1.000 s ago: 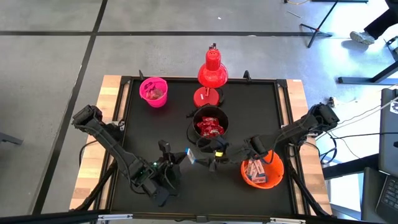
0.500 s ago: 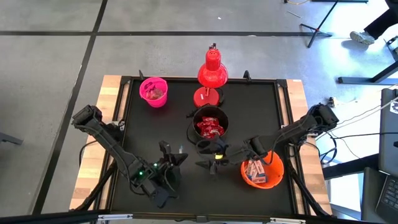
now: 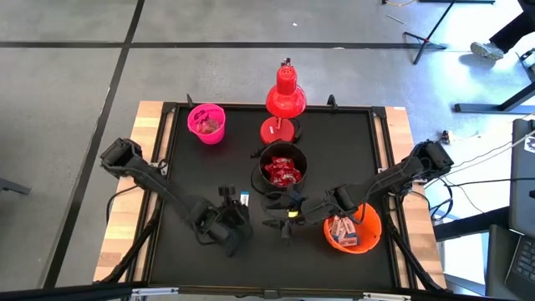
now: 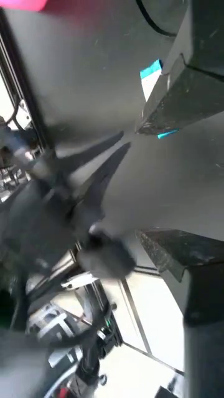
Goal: Organize candy in baskets
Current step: Put the white chocolate into the orange bucket
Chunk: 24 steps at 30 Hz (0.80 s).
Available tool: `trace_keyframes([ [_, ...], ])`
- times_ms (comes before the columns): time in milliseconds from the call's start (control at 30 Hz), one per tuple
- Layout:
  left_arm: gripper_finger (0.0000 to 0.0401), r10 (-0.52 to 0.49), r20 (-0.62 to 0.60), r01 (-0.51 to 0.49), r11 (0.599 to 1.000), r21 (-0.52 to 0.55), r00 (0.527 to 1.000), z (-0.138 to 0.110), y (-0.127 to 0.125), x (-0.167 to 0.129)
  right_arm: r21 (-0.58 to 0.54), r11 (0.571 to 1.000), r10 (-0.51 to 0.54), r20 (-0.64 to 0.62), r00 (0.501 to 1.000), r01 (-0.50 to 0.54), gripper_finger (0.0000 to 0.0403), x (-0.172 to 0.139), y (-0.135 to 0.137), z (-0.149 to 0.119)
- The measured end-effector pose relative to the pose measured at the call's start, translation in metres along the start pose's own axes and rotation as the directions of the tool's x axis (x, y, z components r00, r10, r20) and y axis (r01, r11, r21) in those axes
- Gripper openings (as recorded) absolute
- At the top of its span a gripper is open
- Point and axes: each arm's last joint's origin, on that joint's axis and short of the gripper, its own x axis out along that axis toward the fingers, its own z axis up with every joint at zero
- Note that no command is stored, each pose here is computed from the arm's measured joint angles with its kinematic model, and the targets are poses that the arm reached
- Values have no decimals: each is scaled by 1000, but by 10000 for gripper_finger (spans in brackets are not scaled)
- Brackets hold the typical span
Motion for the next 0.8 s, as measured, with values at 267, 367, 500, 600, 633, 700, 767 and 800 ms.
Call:
trace_keyframes([
  [267, 148, -191, -60, 191, 982, 5, 980, -48, -13, 44, -67, 997, 47, -14, 999, -47, 250, -6, 18, -8],
  [367, 185, -211, -31, 213, 972, 100, 977, -58, -22, 41, -98, 994, 38, -6, 999, -39, 250, -9, 22, -10],
  [500, 213, -153, -6, 151, 974, 171, 988, -66, -30, 44, -107, 994, 14, 11, 1000, -13, 250, -9, 22, -10],
  [600, 219, -98, -1, 96, 973, 208, 995, -69, -34, 55, -111, 994, -7, 24, 1000, 9, 250, -9, 22, -10],
  [633, 219, -79, -11, 79, 972, 222, 997, -71, -35, 61, -111, 994, -7, 24, 1000, 10, 250, -9, 22, -10],
  [700, 220, -41, -32, 47, 969, 242, 999, -75, -36, 72, -111, 994, -7, 24, 1000, 10, 250, -9, 22, -10],
  [767, 220, -11, -44, 21, 970, 244, 999, -76, -35, 80, -111, 994, -7, 24, 1000, 10, 250, -9, 22, -10],
  [800, 220, 4, -44, 7, 970, 243, 999, -76, -35, 83, -111, 994, -8, 23, 1000, 10, 250, -9, 22, -10],
])
